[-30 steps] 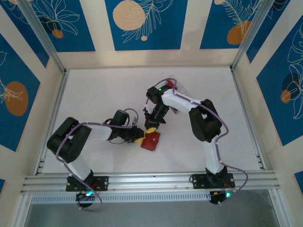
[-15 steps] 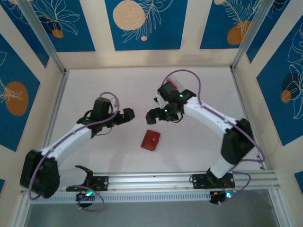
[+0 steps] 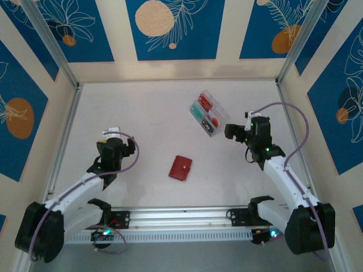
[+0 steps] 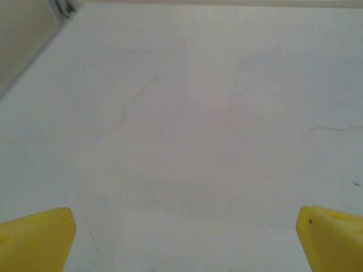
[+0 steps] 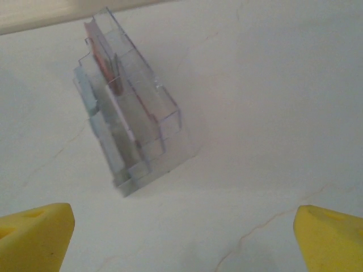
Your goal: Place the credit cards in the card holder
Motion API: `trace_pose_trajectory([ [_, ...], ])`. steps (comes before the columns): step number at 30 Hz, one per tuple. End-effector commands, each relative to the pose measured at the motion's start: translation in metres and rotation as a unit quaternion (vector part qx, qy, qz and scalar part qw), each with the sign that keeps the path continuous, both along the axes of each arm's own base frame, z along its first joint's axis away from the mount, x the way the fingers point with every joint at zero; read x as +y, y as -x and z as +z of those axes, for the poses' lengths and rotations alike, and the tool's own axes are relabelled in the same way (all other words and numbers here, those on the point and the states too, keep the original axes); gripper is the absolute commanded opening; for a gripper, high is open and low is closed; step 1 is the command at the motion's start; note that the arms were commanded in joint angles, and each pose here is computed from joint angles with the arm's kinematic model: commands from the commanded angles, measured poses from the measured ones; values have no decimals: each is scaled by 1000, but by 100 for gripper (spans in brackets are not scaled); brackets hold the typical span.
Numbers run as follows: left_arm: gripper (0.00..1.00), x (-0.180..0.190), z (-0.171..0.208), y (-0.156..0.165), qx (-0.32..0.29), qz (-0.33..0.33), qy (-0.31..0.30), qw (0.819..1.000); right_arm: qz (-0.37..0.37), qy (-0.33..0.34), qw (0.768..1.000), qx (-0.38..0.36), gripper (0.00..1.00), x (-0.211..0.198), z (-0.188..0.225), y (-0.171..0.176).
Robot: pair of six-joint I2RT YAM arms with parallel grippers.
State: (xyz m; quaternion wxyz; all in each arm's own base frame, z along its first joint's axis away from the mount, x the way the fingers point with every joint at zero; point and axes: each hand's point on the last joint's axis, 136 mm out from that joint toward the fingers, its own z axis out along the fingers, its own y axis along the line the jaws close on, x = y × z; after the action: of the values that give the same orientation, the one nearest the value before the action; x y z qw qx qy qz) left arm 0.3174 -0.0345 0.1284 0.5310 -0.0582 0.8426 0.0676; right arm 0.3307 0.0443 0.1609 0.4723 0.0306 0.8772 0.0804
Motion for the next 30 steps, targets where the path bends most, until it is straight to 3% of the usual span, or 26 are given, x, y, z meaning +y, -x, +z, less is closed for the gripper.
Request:
trace_pose_trajectory([
  [1,100,16,43,-30,-88,31,-55,994,18,50,991,-125,99,-8,26,-19],
  [4,99,23,40,-39,-77,41,-105,991,-5,61,988,-143,99,-21,10,-25],
  [11,99,57,-5,-54,-92,68,-74,991,-26,49,992,-114,99,-47,-30,-40],
  [18,99,71,-17,-56,-81,61,-14,995,36,7,997,-65,99,-35,-49,-53],
  [21,99,63,-18,-60,-78,34,-14,996,95,-17,994,-42,99,-18,-53,-59],
  [23,99,61,-18,-61,-77,29,-15,996,87,-23,995,-30,99,-21,-56,-63],
  [30,100,61,-17,-59,-82,28,-17,996,24,-49,991,-120,99,-43,-38,-36],
])
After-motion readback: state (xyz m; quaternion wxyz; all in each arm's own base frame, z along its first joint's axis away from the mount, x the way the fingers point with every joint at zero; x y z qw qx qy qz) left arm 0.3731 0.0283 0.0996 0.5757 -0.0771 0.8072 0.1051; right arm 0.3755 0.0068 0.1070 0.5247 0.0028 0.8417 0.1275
